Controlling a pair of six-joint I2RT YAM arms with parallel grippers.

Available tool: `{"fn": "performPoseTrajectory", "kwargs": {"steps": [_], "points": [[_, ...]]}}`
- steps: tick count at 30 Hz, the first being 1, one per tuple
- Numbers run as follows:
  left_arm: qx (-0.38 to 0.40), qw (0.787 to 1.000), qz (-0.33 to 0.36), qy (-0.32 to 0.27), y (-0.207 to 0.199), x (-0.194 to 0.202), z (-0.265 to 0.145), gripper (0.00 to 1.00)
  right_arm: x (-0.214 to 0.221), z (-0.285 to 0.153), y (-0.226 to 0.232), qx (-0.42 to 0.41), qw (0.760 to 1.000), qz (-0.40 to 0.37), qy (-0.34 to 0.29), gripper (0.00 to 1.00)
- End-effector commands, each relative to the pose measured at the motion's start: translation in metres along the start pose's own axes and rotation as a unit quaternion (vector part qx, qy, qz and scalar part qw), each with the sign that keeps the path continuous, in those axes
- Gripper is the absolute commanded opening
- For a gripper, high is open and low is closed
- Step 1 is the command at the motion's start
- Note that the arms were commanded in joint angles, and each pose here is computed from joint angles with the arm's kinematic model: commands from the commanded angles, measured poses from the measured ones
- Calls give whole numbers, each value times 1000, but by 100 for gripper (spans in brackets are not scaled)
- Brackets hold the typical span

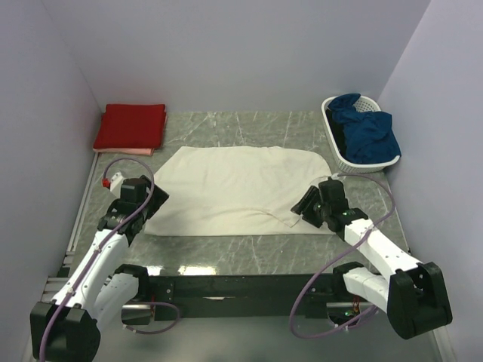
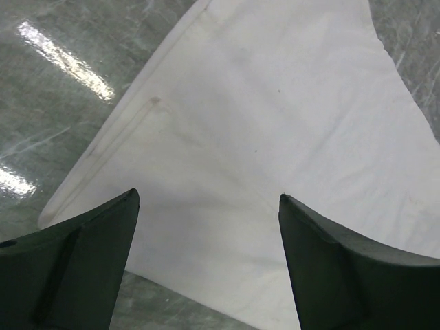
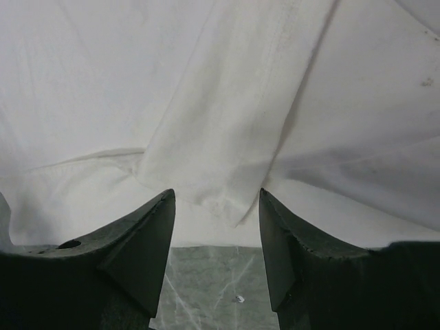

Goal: Fold and stack the t-shirts
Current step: Fold the tshirt

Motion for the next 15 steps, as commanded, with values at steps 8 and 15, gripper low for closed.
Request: {"fn": "performPoseTrajectory", "kwargs": {"steps": [8,15], "points": [[59,998,5,8,-24,1,-3,88,13,20,-14,12,1000,3,0,59],[61,998,7,5,-24,-2,-10,88,12,23,-6,-9,1000,10,0,57]]}}
Point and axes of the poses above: each gripper's point midway between its finger pads, its own z axis out along the fingers, its own y axis along the line the jaws close on, x = y × z, the point moved 1 cm from there along -z, back along the fingers, and after that the axes turned 6 degrees about -z, right-handed, at the moved point
